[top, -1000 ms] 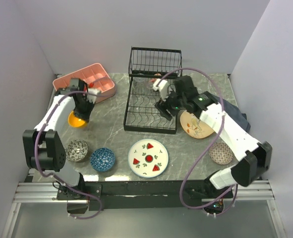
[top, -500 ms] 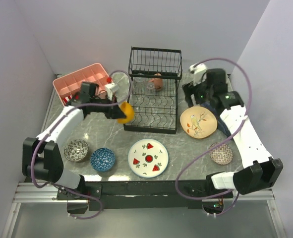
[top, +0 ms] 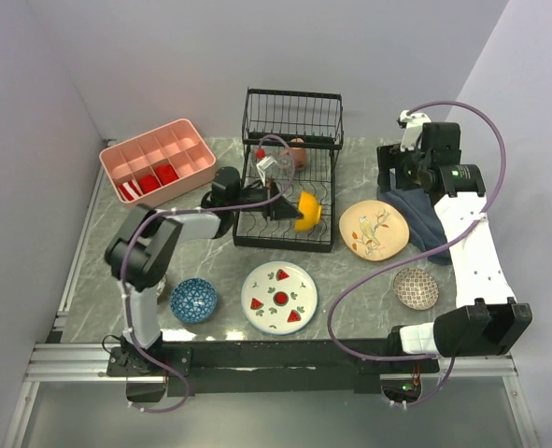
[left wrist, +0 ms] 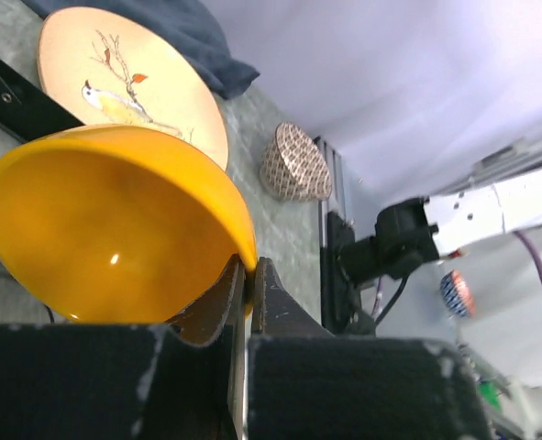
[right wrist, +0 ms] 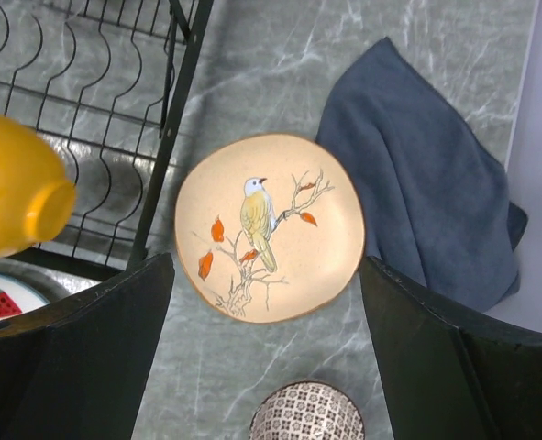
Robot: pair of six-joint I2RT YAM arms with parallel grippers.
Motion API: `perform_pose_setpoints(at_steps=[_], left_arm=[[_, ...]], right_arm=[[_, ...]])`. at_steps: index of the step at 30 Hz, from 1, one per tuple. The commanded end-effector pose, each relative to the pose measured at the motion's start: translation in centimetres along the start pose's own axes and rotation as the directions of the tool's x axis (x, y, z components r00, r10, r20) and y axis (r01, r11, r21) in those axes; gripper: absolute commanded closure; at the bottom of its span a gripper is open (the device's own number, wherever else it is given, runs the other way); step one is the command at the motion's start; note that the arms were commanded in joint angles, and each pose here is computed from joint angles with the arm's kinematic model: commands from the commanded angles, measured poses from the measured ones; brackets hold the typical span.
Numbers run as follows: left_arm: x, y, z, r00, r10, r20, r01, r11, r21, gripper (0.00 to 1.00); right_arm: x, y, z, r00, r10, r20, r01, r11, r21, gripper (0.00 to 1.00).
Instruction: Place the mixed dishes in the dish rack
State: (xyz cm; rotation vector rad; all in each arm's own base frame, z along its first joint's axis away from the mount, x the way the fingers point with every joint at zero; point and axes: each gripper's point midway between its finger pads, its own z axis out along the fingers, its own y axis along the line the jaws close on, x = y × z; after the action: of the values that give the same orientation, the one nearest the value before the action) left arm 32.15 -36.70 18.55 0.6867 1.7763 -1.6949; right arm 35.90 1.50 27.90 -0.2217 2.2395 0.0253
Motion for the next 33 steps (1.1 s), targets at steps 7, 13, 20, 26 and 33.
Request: perform_pose_setpoints(at_steps=[7, 13, 20, 26, 33], left_arm=[[-4.6, -1.4, 3.3, 0.989, 0.018, 0.147, -0.046, 0.981, 0.188, 0.99], [-3.5, -0.5, 4.4, 0.987, -0.064, 0.150, 0.029, 0.974, 0.226, 0.99], [-2.0, 0.4, 4.9, 0.971, -0.165, 0.170, 0.120, 0.962, 0.247, 0.99], [-1.9, 1.9, 5.4, 0.953, -0.237, 0.188, 0.197, 0.958, 0.210, 0.99], [-1.0, 4.1, 5.3, 0.924, -0.326, 0.201, 0.306, 0.944, 0.126, 0.99]], right_arm=[[0.3, -0.6, -1.2, 1.000, 0.010, -0.004, -0.010, 1.000, 0.029, 0.10], [0.7, -0.2, -0.5, 0.999, 0.019, -0.030, -0.019, 1.000, 0.004, 0.10], [0.4, -0.4, 0.0, 0.998, 0.009, -0.056, -0.009, 1.000, 0.003, 0.10], [0.4, -0.2, 0.1, 0.998, 0.013, -0.066, -0.014, 1.000, -0.009, 0.10], [0.3, -0.2, 0.3, 0.998, 0.018, -0.064, -0.019, 1.000, -0.012, 0.10]])
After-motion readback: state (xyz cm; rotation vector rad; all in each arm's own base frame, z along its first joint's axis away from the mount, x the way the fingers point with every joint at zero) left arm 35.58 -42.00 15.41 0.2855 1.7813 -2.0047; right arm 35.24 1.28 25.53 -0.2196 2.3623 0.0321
